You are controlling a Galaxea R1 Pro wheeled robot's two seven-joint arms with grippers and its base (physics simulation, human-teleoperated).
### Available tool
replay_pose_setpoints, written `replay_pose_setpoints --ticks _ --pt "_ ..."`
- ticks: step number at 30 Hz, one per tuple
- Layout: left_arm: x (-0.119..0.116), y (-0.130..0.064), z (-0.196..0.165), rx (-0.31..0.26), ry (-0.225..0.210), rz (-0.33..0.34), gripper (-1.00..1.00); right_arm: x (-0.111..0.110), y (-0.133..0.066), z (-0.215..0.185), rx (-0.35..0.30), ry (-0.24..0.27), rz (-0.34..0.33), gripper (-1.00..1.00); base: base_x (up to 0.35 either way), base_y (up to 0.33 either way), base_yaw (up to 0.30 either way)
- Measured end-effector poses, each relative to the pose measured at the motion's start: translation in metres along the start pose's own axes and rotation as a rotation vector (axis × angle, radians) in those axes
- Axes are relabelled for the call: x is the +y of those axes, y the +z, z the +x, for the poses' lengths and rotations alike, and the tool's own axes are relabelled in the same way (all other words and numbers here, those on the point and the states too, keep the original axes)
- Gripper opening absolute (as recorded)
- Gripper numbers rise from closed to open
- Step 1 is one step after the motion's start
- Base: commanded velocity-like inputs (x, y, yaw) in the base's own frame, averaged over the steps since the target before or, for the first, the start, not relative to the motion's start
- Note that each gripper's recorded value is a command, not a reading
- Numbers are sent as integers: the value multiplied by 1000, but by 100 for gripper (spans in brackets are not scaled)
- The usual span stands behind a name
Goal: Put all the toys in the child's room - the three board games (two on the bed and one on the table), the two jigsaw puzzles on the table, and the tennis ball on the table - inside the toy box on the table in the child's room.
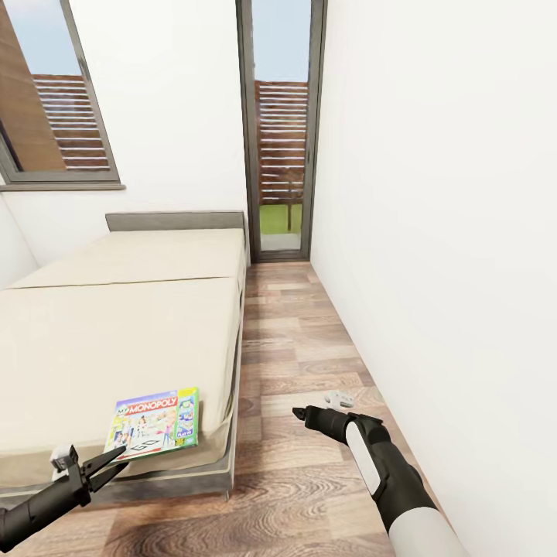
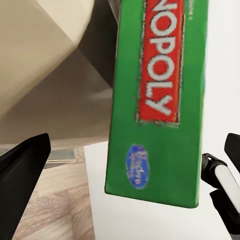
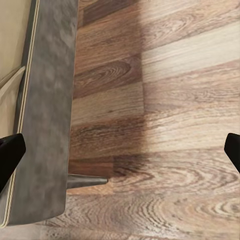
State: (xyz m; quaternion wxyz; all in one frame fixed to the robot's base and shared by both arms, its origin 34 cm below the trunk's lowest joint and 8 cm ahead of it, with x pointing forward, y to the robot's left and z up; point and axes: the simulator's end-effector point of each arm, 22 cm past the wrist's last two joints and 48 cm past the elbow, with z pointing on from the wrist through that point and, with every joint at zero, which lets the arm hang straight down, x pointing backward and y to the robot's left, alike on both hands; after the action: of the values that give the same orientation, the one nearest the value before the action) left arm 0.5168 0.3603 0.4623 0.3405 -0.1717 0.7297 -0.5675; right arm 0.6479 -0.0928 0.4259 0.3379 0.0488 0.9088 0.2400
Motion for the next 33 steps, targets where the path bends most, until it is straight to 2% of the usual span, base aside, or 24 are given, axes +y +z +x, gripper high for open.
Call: replay_pose_setpoints --ticks 6,7,8,9,23,33 --pt "0 0 0 0 0 0 100 0 0 0 0 0 0 100 0 0 0" --pt "0 0 0 0 0 0 -100 0 0 0 0 0 0 100 0 0 0" --pt "-2 3 -3 3 6 4 -100 0 0 0 0 0 0 100 0 0 0" --pt "-6 5 -11 -17 27 13 -100 0 0 0 0 0 0 100 0 0 0" --pt "-7 5 -12 -21 35 19 -100 0 0 0 0 0 0 100 0 0 0" --pt "-27 6 -22 -23 42 23 -100 10 -12 -18 -7 -3 -2 100 0 0 0"
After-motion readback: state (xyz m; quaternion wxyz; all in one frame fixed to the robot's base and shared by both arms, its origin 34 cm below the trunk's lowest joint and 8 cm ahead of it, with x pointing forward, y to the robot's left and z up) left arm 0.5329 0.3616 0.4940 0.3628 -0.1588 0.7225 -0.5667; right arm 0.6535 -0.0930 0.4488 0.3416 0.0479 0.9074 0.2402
